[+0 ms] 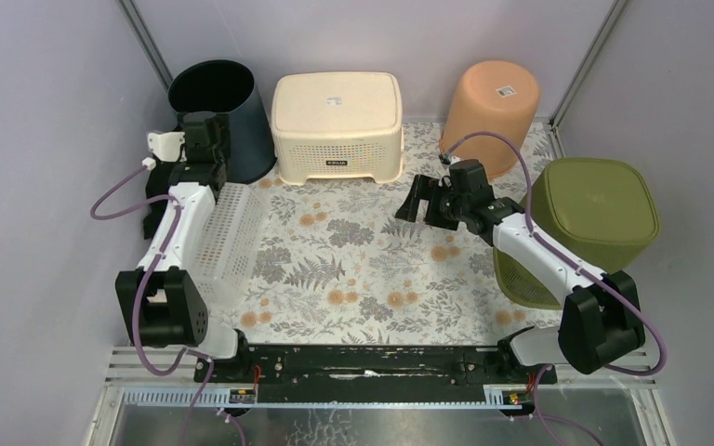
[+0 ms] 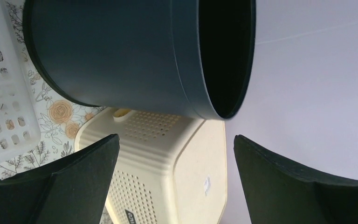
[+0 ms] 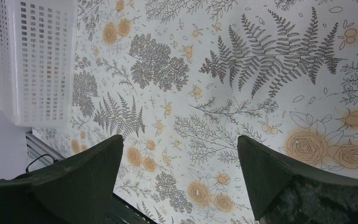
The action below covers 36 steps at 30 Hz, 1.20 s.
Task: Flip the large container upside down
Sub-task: Pick up the container from the corner of the board.
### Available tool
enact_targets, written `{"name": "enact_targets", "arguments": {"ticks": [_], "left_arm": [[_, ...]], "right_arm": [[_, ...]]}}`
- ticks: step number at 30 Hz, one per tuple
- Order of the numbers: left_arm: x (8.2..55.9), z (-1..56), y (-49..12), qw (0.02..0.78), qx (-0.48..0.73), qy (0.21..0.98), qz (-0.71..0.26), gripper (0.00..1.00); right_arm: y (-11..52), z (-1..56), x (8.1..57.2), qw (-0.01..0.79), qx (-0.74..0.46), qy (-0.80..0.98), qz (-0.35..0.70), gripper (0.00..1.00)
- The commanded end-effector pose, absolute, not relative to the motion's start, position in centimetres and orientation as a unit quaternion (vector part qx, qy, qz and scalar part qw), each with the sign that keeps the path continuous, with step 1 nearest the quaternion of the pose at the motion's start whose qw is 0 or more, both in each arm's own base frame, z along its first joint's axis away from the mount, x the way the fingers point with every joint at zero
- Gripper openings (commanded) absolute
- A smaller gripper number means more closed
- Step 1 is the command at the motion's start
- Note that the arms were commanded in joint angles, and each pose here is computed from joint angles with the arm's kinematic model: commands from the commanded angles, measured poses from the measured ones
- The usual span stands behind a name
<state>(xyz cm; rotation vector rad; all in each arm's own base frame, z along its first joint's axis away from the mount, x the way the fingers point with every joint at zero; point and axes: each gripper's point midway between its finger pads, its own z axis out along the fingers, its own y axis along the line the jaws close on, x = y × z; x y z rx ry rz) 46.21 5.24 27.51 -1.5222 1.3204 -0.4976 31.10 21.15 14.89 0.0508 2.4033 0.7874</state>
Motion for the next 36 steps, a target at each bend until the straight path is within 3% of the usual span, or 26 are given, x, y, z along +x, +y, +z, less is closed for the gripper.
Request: {"name": "enact_targets", "arguments": {"ticks": [1, 23, 27, 36], "left_arm": [[47.6, 27.4, 7.9, 0.505, -0.675, 0.502, -0.190, 1.00], [52.6, 19.0, 10.1, 0.405, -0.691, 0.580, -0.148, 0.99], [51.9, 18.1, 10.2, 0.400, -0.687, 0.591, -0.136, 0.89], [49.4, 16.6, 9.5, 0.391, -0.678, 0.607, -0.138, 0.55]], "right_arm": [[22.3, 15.8, 31.4, 0.312, 0.004, 0.896, 0.317, 1.00], [23.8, 14.6, 31.0, 0.292, -0.012, 0.900, 0.322, 0.99], [23.7, 14.6, 30.8, 0.293, -0.012, 0.900, 0.322, 0.99], [23.4, 15.0, 30.2, 0.298, -0.012, 0.898, 0.324, 0.99]]}}
